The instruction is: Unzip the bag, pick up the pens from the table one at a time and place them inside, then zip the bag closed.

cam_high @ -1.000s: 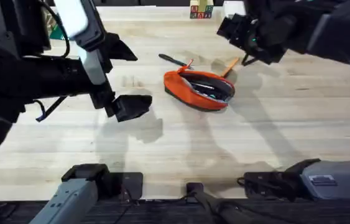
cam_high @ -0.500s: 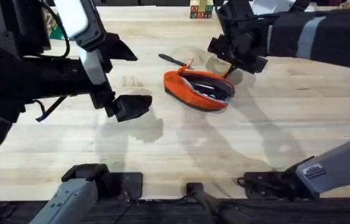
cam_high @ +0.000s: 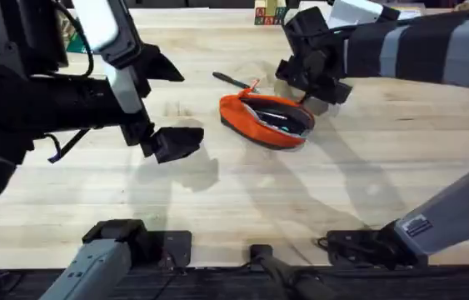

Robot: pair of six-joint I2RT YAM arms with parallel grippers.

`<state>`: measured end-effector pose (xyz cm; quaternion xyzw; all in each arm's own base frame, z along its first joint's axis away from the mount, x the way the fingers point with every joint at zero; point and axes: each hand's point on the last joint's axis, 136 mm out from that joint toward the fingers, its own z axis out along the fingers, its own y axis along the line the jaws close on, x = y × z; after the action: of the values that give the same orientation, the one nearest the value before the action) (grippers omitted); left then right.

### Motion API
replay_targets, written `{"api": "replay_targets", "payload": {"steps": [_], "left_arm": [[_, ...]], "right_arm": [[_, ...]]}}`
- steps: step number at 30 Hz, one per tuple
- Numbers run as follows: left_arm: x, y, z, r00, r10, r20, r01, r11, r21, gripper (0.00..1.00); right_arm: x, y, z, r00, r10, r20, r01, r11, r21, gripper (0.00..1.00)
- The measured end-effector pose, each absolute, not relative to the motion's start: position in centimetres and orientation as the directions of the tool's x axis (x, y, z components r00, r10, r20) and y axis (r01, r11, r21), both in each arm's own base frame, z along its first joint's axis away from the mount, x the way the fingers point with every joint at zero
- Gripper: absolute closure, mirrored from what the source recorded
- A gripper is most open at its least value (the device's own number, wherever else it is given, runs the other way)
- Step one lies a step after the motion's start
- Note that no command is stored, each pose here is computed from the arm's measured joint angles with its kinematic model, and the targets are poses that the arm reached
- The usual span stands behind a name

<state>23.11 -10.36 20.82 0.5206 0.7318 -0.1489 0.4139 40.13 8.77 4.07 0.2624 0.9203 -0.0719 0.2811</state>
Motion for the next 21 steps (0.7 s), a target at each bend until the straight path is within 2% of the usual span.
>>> {"api": "replay_targets", "payload": {"steps": [1, 3, 5, 9, 13, 21], "left_arm": [[23.11, -10.36, 20.82, -0.115, 0.639, -0.761, 0.885, 0.414, 0.213, 0.008], [23.11, -10.36, 20.82, -0.115, 0.639, -0.761, 0.885, 0.414, 0.213, 0.008], [23.11, -10.36, 20.82, -0.115, 0.639, -0.761, 0.885, 0.414, 0.213, 0.008], [23.11, -10.36, 20.82, -0.115, 0.639, -0.761, 0.885, 0.414, 0.213, 0.008], [23.11, -10.36, 20.82, -0.115, 0.639, -0.761, 0.885, 0.414, 0.213, 0.008], [23.11, -10.36, 20.82, -0.115, 0.639, -0.761, 0.885, 0.414, 0.213, 0.008]], "right_arm": [[40.12, 8.79, 4.06, -0.705, 0.443, -0.554, 0.523, 0.852, 0.015, 0.009], [40.14, 8.80, 4.07, -0.704, 0.443, -0.554, 0.523, 0.852, 0.017, 0.084], [40.12, 8.79, 4.06, -0.705, 0.443, -0.554, 0.523, 0.852, 0.016, 0.246], [40.11, 8.56, 4.06, -0.700, 0.449, -0.555, 0.531, 0.847, 0.015, 0.672], [40.16, 8.42, 4.12, -0.695, 0.453, -0.558, 0.537, 0.843, 0.015, 0.942], [40.24, 8.36, 4.22, -0.692, 0.454, -0.561, 0.540, 0.841, 0.016, 0.965]]}}
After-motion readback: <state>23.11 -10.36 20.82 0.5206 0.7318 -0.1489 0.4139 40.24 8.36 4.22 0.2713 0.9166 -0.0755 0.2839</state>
